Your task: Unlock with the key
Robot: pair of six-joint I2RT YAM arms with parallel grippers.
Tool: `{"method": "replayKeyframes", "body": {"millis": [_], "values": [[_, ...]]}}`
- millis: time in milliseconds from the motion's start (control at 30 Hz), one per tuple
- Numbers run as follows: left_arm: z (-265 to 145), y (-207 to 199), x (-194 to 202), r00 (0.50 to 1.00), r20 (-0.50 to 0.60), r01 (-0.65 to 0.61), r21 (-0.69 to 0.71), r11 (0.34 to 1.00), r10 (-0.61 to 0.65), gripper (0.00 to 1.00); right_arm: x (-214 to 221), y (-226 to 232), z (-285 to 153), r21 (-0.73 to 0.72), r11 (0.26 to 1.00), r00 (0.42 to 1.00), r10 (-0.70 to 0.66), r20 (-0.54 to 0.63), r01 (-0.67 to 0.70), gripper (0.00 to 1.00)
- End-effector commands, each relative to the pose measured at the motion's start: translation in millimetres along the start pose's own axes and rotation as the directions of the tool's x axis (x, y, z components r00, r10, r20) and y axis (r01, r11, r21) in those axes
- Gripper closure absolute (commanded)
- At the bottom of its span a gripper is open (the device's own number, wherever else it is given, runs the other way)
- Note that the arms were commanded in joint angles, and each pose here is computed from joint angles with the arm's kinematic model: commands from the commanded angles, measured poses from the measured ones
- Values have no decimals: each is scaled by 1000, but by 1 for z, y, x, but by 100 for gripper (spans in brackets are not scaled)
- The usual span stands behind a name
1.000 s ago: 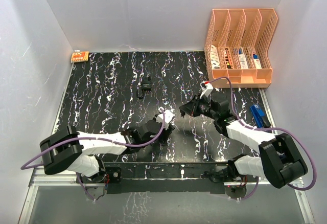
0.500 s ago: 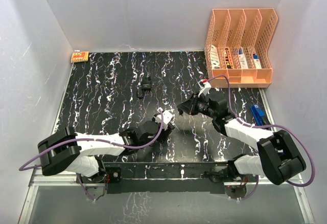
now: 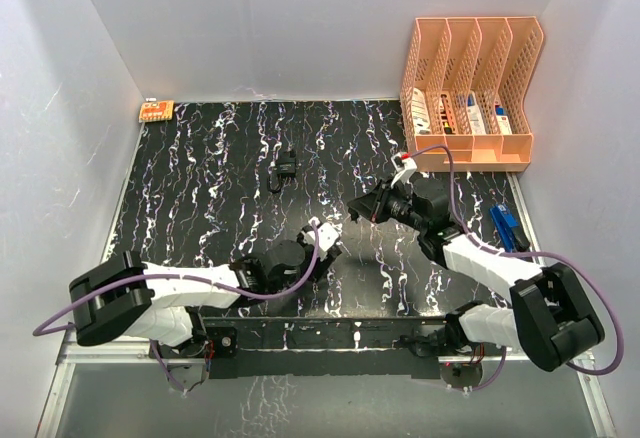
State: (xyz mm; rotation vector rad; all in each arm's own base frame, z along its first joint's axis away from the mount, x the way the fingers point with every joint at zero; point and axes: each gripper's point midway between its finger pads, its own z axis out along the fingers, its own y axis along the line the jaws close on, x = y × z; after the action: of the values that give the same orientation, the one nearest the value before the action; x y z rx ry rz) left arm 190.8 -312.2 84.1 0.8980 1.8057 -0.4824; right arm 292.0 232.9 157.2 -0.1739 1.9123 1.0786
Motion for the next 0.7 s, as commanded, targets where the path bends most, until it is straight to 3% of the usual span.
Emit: {"method": "replayKeyframes", "body": {"millis": [0, 467, 667], "values": [[-6, 0, -32, 990, 139, -37, 11, 999, 36, 100, -26, 22, -5, -60, 997, 995, -40, 94, 46, 100], [-22, 14, -68, 887, 455, -51, -60, 997, 73, 100, -31, 34, -24, -103, 995, 974, 44, 224, -21, 100], [-17, 15, -71, 857, 511, -29, -75, 997, 63, 100, -33, 44, -21, -134, 991, 969, 57, 240, -25, 100]]}}
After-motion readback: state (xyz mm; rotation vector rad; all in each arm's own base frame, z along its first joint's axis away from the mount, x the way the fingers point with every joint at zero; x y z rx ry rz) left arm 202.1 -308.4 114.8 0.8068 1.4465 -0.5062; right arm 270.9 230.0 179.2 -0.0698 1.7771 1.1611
